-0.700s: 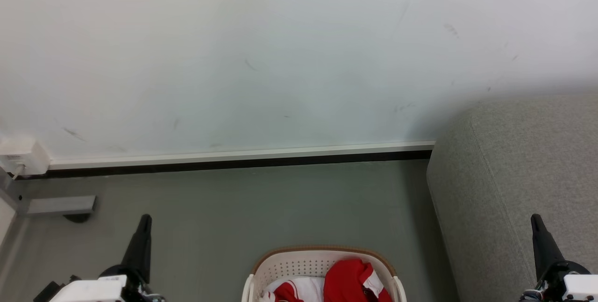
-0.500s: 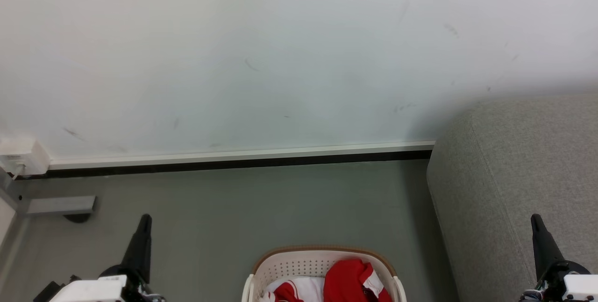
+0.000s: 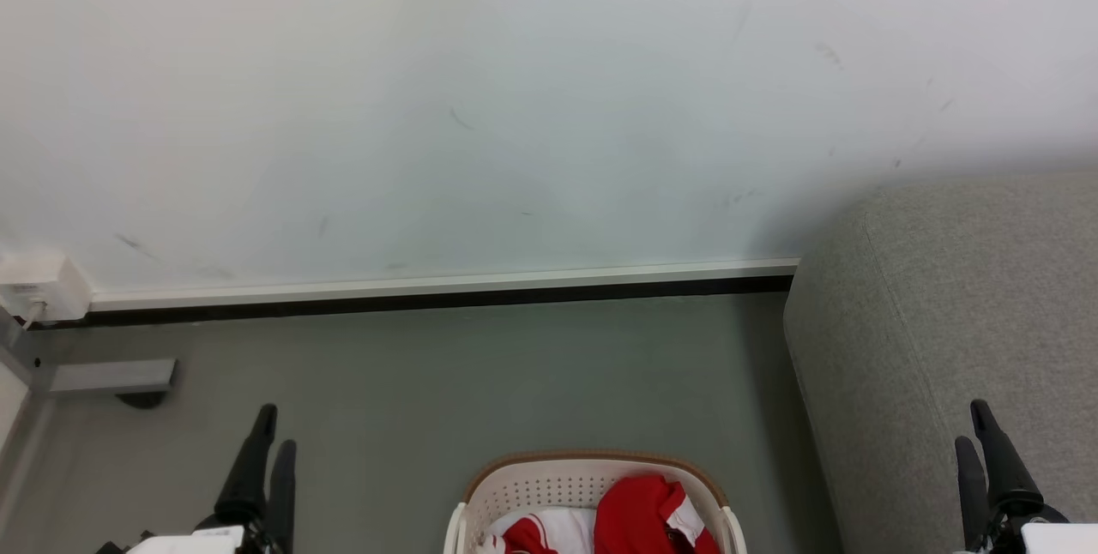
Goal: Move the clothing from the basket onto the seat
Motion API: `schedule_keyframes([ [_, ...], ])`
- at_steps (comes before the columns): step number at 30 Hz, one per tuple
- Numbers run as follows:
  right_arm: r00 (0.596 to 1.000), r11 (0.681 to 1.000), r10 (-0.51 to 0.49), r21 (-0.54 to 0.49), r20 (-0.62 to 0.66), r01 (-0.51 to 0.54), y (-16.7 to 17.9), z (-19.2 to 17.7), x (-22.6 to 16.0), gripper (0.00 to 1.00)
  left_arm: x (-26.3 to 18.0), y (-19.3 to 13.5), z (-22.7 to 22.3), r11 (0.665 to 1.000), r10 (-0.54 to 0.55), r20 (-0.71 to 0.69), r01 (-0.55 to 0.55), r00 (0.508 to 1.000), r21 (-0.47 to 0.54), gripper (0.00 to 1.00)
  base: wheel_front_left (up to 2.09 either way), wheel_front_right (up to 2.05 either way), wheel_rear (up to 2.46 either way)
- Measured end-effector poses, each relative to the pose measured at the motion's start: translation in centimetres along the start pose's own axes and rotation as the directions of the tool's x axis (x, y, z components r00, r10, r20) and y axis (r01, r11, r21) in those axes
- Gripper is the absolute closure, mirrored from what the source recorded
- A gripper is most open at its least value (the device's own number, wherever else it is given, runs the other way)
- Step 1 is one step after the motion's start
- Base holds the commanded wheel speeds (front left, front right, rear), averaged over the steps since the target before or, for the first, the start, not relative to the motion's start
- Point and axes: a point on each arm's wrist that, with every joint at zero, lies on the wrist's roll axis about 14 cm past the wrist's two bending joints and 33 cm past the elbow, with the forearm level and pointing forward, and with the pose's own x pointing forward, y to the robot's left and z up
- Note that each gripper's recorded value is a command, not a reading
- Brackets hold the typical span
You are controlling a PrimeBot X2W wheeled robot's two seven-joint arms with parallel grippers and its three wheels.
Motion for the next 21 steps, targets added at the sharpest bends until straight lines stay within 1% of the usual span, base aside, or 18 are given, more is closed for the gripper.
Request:
schedule_keyframes([
  [6, 1.000, 1.000, 0.029, -0.002, 0.004, -0.029, 0.9, -0.4, 0.2, 0.00, 0.1, -0.5, -0.2, 1.000, -0.015, 0.010, 0.015, 1.000, 0.004, 0.00, 0.00, 0.00, 0.00],
  [10, 0.999, 0.998, 0.051, -0.031, -0.001, -0.051, 1.7, -0.9, 0.3, 0.00, 0.1, -1.0, 0.0, 0.999, -0.030, 0.028, 0.029, 0.999, 0.016, 0.00, 0.00, 0.00, 0.00],
  [15, 0.997, 0.994, 0.072, -0.087, -0.011, -0.072, 2.4, -1.3, 0.4, 0.00, 0.1, -1.6, 0.1, 0.997, -0.048, 0.041, 0.045, 0.998, 0.059, 0.00, 0.00, 0.00, 0.00],
  [21, 0.995, 0.977, 0.093, -0.188, -0.025, -0.096, 3.1, -1.7, 0.5, 0.00, 0.0, -2.1, 0.4, 0.986, -0.063, 0.055, 0.054, 0.996, 0.160, 0.00, 0.00, 0.00, 0.00],
])
